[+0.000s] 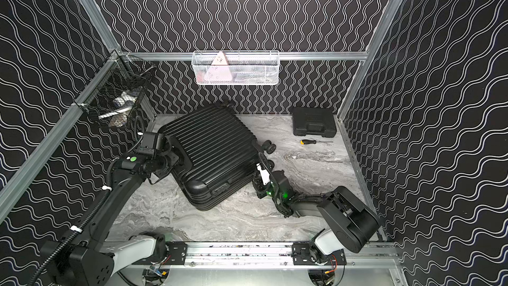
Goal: Close the suitcase zippers
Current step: Zip the zipper on the suitcase.
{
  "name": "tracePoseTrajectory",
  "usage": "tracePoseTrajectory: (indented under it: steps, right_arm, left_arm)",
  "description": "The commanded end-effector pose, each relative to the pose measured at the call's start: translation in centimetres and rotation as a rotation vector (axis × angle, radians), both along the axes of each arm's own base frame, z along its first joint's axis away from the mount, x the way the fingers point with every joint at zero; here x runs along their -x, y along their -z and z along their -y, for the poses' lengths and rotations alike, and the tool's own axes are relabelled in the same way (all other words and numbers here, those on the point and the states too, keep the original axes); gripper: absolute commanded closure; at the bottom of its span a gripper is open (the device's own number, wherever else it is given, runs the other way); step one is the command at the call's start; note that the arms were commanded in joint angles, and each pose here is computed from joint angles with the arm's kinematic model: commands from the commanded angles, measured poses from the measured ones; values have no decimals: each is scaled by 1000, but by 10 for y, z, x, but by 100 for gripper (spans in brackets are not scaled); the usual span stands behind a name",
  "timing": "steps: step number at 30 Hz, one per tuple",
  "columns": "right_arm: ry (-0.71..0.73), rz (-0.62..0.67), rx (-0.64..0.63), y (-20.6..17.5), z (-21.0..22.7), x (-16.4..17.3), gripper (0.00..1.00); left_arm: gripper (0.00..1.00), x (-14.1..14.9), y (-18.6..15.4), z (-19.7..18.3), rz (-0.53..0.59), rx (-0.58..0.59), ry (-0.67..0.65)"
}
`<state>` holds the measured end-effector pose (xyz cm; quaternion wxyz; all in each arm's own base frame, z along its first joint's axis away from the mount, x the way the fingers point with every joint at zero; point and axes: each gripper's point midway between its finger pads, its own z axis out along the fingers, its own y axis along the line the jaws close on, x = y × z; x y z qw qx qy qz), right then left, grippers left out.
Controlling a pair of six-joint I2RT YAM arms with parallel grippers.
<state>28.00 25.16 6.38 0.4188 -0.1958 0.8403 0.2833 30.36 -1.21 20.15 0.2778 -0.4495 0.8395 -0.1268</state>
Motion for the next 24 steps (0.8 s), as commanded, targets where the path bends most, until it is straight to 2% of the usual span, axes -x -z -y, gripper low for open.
tracePoseTrajectory:
  steps: [1,7,13,15,19,24]
  right_arm:
    - [-16,-22,8,6,0,0,81]
    - [9,-22,-32,3,3,-7,74]
    - [35,-2,2,0,14,-5,58]
    - [34,23,17,-1,18,-5,49]
    - [28,46,40,-2,19,-6,47]
    - [43,134,19,-14,19,-14,46]
  left_arm:
    - [100,-25,-24,3,140,72,-59]
    - [100,-25,-24,5,136,75,-46]
    - [100,-23,-24,4,137,76,-54]
    - [100,-22,-24,4,136,77,-57]
    - [100,-22,-26,5,142,83,-57]
    - [100,-22,-28,5,147,84,-55]
